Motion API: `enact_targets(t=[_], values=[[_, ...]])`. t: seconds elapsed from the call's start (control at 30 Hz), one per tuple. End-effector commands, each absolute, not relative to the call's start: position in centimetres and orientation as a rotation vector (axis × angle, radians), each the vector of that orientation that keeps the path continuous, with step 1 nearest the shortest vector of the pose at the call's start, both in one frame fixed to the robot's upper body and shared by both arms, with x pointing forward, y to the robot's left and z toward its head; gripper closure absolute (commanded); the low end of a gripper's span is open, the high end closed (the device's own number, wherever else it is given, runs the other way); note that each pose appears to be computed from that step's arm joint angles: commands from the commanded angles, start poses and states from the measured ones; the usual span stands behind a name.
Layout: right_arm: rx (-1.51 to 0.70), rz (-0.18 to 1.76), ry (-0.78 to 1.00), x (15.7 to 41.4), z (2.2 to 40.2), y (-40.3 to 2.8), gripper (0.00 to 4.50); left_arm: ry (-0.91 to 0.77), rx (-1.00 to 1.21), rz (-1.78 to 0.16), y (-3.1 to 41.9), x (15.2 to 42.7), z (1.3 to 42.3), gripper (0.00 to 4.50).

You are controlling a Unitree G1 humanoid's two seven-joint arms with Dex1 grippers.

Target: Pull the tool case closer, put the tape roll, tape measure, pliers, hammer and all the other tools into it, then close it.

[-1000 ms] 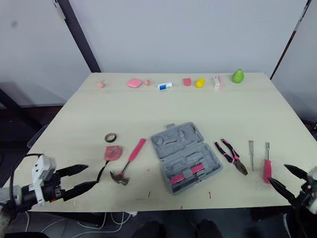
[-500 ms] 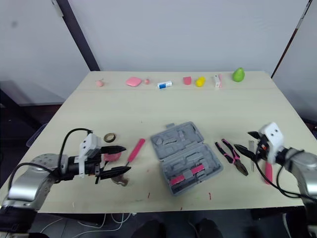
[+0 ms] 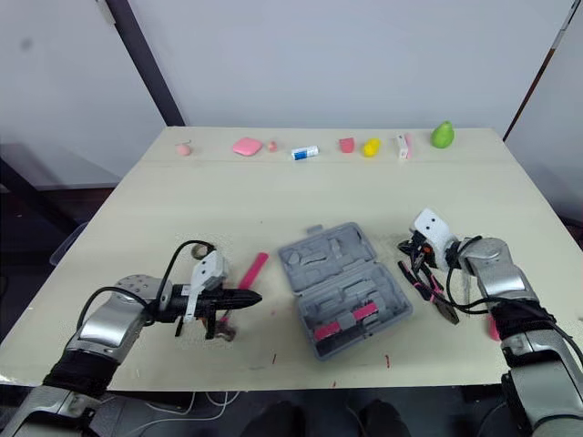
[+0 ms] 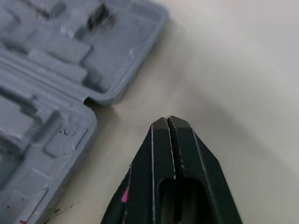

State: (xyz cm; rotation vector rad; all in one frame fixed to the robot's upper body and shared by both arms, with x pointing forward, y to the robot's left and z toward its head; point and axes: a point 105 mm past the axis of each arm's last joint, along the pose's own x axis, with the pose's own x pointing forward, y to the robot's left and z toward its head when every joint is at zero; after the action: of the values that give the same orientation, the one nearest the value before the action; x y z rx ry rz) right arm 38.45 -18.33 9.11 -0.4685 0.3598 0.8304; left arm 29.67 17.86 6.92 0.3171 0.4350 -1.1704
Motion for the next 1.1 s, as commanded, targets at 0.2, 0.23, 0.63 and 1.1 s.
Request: enact_targets(t=[0.2,0.23,0.63,1.1], values=[[-0.560,0.920,0.387,39.3,8.1,-16.4,4.47,0.470,0.380,-1.235,16.2,30.0,6.3,4.43],[-0.556,0.929,0.385,39.3,8.0,-16.0,4.47,0.472,0.379,-1.237,16.1,30.1,6.2,4.43],[-0.549,1.006,0.376,38.6,7.4,-14.2,4.47,0.525,0.386,-1.250,15.3,30.6,4.9,4.43],[-0.527,1.032,0.385,37.9,7.7,-13.7,4.47,0.531,0.355,-1.272,13.6,31.4,4.2,4.43]])
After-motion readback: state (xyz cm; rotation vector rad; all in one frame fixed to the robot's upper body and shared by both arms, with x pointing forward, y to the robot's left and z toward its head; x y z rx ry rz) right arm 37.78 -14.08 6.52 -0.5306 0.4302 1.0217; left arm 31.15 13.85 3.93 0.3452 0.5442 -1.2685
